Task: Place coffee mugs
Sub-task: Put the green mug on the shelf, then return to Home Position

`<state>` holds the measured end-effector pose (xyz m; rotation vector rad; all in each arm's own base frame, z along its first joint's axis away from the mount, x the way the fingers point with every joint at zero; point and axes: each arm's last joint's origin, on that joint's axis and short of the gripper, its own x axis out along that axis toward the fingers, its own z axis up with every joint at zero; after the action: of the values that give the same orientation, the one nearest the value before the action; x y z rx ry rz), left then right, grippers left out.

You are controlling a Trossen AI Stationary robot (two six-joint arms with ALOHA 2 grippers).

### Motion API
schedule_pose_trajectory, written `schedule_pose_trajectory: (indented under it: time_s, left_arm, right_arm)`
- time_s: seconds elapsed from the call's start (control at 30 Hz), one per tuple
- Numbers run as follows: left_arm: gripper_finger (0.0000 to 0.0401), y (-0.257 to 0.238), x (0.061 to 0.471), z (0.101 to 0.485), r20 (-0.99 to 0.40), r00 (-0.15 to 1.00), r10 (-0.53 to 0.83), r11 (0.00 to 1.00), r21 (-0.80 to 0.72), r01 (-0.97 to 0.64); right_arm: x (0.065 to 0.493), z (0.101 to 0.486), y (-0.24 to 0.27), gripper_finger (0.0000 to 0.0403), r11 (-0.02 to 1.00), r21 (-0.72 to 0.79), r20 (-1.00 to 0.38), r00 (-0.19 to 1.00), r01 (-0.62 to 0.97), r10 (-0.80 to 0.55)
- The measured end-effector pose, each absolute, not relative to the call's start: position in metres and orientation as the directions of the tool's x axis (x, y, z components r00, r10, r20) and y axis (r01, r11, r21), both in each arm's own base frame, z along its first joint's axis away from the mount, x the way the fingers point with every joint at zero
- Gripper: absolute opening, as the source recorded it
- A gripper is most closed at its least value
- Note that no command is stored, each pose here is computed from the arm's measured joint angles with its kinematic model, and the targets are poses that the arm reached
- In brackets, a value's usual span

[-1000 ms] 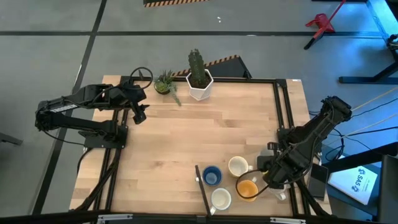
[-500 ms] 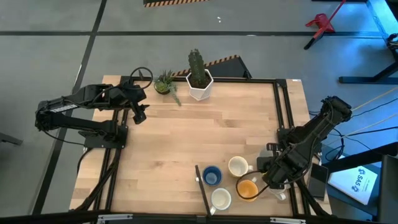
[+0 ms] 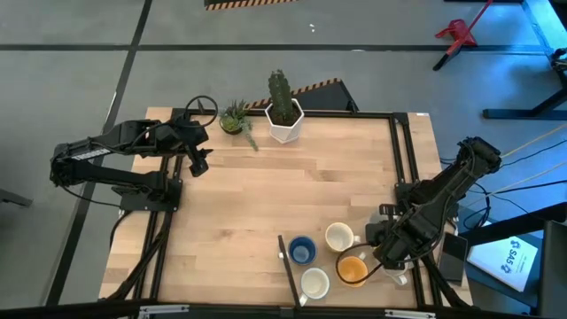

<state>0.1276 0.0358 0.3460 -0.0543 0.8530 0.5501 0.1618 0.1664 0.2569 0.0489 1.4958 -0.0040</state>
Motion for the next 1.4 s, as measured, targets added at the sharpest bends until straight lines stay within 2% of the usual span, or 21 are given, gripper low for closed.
schedule_pose_trajectory:
  time_s: [0.27, 0.43, 0.63, 0.73, 0.87, 0.97, 1.07, 1.13, 1.2, 1.3, 1.4]
  left_arm:
    - [0.0179, 0.036, 0.128, 0.346, -0.727, 0.528, 0.439, 0.86, 0.17, -0.481]
    - [0.0179, 0.036, 0.128, 0.347, -0.722, 0.535, 0.44, 0.86, 0.167, -0.482]
    - [0.0179, 0.036, 0.131, 0.349, -0.702, 0.557, 0.444, 0.859, 0.158, -0.487]
    - [0.0179, 0.036, 0.13, 0.348, -0.703, 0.555, 0.444, 0.859, 0.159, -0.486]
    - [0.0179, 0.037, 0.13, 0.348, -0.7, 0.55, 0.456, 0.853, 0.168, -0.494]
    - [0.0179, 0.037, 0.13, 0.349, -0.694, 0.541, 0.475, 0.843, 0.183, -0.506]
    - [0.0179, 0.038, 0.13, 0.349, -0.688, 0.54, 0.485, 0.837, 0.186, -0.515]
    - [0.0179, 0.037, 0.135, 0.353, -0.655, 0.601, 0.458, 0.86, 0.156, -0.486]
    - [0.0179, 0.034, 0.14, 0.362, -0.591, 0.73, 0.344, 0.925, 0.08, -0.371]
    - [0.0179, 0.029, 0.142, 0.378, -0.44, 0.88, 0.178, 0.98, -0.005, -0.201]
    - [0.0179, 0.03, 0.136, 0.387, -0.364, 0.915, 0.175, 0.983, 0.007, -0.185]
  right_arm:
    - [0.159, 0.264, 0.163, 0.0125, 0.998, 0.045, -0.994, 0.105, 0.038, 0.041]
    - [0.158, 0.286, 0.159, 0.0133, 0.999, 0.031, -0.982, 0.188, 0.026, 0.025]
    - [0.155, 0.332, 0.15, 0.0133, 0.998, -0.053, -0.948, 0.316, -0.041, -0.037]
    - [0.15, 0.367, 0.141, 0.0133, 0.993, -0.114, -0.903, 0.418, -0.006, -0.101]
    - [0.145, 0.411, 0.132, 0.0134, 0.998, -0.067, -0.838, 0.542, 0.019, -0.067]
    - [0.14, 0.437, 0.127, 0.0134, 1.0, -0.025, -0.793, 0.609, -0.018, -0.009]
    - [0.139, 0.454, 0.119, 0.0134, 0.984, -0.178, -0.687, 0.718, -0.018, -0.111]
    - [0.14, 0.462, 0.115, 0.0134, 0.92, -0.39, -0.553, 0.792, 0.027, -0.258]
    - [0.135, 0.468, 0.106, 0.0134, 0.85, -0.523, -0.456, 0.821, 0.066, -0.344]
    - [0.109, 0.476, 0.075, 0.0134, 0.822, -0.546, -0.364, 0.839, 0.161, -0.406]
    - [0.081, 0.473, 0.047, 0.0134, 0.851, -0.473, -0.3, 0.866, 0.229, -0.4]
